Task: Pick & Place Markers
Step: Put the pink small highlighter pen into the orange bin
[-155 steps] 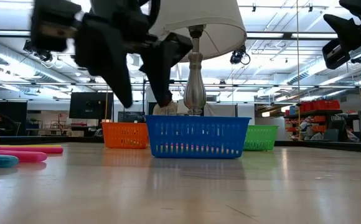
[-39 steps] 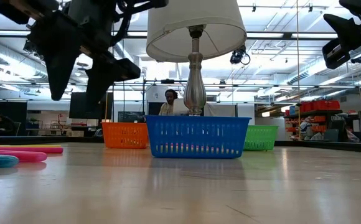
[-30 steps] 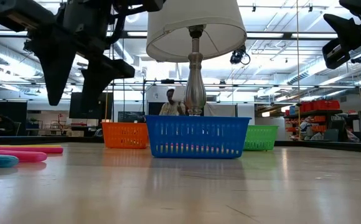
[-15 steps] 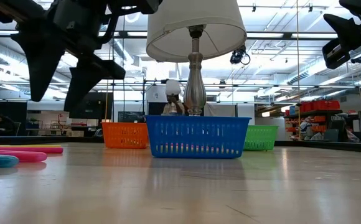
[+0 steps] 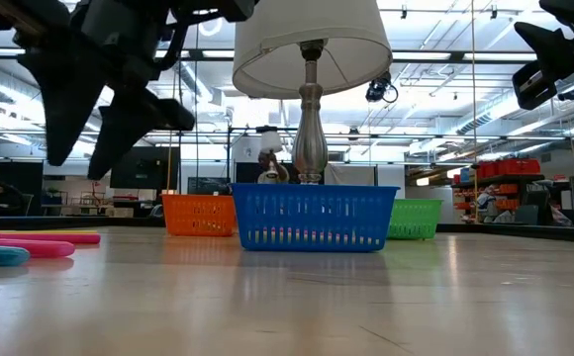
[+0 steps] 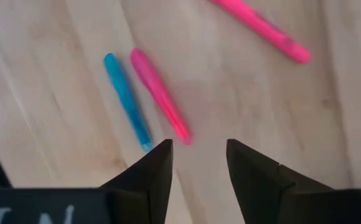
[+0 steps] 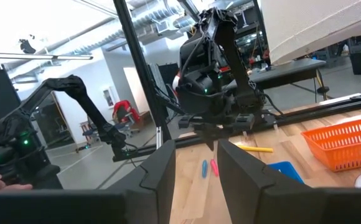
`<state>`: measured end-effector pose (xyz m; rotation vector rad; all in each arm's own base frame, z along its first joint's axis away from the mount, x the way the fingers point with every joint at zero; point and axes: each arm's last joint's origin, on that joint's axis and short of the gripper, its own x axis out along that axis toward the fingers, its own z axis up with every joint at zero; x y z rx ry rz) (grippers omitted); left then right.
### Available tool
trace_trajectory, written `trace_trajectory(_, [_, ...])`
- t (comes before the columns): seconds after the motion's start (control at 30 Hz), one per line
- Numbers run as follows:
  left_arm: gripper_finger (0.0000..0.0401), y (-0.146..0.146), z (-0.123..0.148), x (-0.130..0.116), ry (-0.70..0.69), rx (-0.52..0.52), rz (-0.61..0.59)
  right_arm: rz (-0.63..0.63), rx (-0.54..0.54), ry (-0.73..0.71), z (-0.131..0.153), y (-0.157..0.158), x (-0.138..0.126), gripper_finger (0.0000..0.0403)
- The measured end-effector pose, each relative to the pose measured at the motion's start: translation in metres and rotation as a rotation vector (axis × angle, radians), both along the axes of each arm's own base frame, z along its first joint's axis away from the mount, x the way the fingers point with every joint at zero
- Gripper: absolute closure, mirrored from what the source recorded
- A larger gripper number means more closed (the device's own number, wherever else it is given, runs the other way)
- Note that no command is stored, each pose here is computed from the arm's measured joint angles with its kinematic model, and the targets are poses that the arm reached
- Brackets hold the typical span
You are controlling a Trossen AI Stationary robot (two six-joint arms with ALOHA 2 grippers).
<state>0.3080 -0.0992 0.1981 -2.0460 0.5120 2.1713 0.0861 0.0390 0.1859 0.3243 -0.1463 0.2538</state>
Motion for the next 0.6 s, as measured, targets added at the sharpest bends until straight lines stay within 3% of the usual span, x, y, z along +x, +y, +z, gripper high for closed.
trace_trajectory(0.6, [0.0235,-0.012,-0.026,-0.003,0.068,-0.053,-0.015,0.0,0.0,0.001,0.0,0.0,0.0,0.0284])
